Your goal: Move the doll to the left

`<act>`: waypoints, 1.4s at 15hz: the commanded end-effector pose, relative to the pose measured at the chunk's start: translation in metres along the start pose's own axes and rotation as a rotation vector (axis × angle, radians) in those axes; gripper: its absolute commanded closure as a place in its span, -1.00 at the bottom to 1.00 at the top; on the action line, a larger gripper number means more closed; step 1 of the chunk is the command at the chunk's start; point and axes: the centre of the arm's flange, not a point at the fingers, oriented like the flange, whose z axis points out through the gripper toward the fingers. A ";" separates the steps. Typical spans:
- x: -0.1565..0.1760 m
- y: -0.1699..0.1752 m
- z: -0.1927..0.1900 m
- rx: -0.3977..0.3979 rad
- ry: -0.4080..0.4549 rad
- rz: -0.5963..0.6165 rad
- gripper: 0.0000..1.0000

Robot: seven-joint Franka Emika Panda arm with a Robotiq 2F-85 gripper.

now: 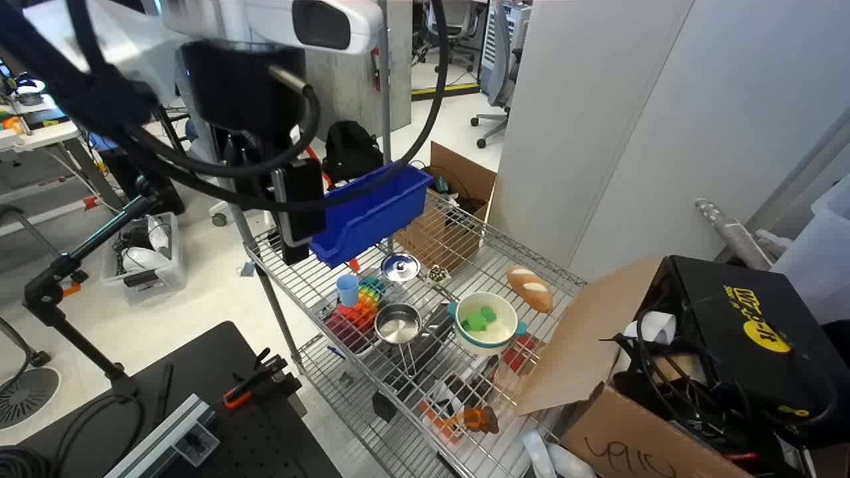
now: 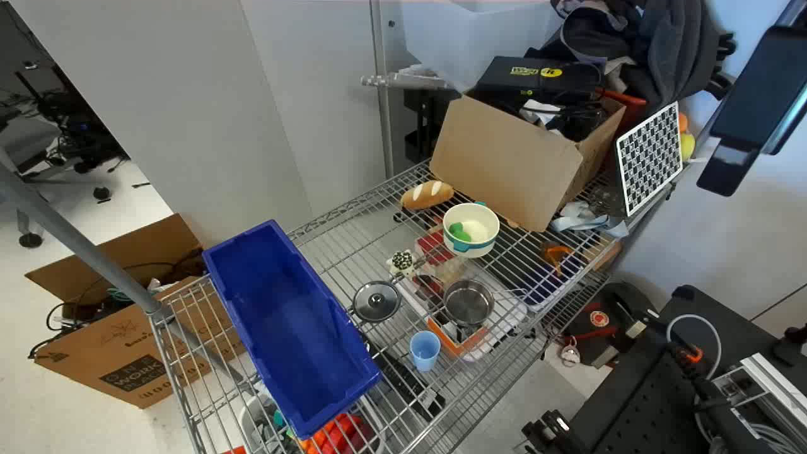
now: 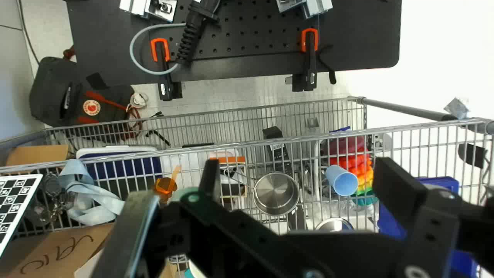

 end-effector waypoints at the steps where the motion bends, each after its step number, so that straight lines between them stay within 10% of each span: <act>1: 0.000 0.000 0.000 0.000 0.000 0.000 -1.00; 21: 0.044 0.010 0.031 -0.003 0.009 0.117 -1.00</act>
